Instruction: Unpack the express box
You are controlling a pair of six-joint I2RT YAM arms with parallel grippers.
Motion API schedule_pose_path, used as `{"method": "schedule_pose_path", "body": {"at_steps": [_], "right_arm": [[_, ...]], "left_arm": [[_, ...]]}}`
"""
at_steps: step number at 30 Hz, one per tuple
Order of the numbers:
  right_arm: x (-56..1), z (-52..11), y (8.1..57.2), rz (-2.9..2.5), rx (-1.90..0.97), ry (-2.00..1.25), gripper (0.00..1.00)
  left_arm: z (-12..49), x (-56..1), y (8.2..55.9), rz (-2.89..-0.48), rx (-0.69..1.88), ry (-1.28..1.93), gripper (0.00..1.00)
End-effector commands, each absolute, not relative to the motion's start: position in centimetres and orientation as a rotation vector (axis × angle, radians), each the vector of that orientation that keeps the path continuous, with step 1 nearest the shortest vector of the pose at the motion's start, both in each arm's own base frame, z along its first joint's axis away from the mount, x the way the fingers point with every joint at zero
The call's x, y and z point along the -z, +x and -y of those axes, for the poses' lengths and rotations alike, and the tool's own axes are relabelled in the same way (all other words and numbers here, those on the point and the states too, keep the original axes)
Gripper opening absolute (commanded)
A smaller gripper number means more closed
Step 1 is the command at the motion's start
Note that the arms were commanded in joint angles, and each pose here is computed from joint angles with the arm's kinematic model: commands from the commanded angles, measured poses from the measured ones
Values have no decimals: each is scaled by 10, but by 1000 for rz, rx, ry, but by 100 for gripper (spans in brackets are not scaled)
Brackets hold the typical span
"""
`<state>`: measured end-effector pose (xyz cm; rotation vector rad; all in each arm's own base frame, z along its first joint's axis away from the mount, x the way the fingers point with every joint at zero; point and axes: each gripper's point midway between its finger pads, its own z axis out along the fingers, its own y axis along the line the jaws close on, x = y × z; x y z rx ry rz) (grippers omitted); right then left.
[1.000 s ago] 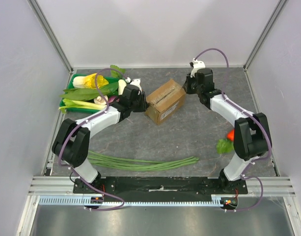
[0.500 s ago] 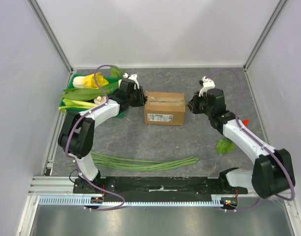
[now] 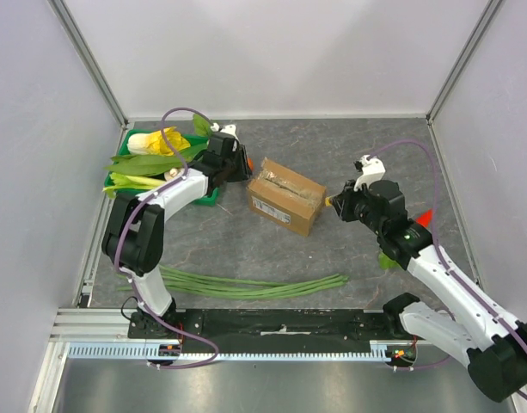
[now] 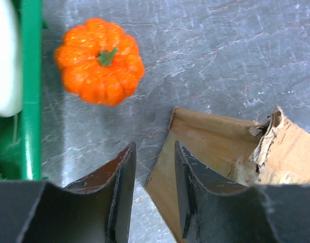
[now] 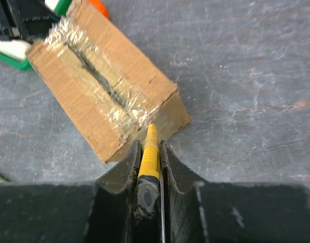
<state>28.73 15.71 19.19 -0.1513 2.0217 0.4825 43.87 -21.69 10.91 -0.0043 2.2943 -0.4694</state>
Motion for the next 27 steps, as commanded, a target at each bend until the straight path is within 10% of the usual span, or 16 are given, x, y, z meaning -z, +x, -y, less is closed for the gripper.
{"method": "schedule_pose_path", "body": {"at_steps": [1, 13, 27], "right_arm": [[-244, -146, 300, -1894, -427, -99, 0], [-270, -212, 351, -1810, -554, -355, 0], [-253, -292, 380, -1713, -664, -637, 0]], "left_arm": [[197, -158, 442, -2201, 404, -53, 44], [228, -220, 396, -2038, 745, 133, 61], [239, -166, 377, -2160, 796, 212, 67]]}}
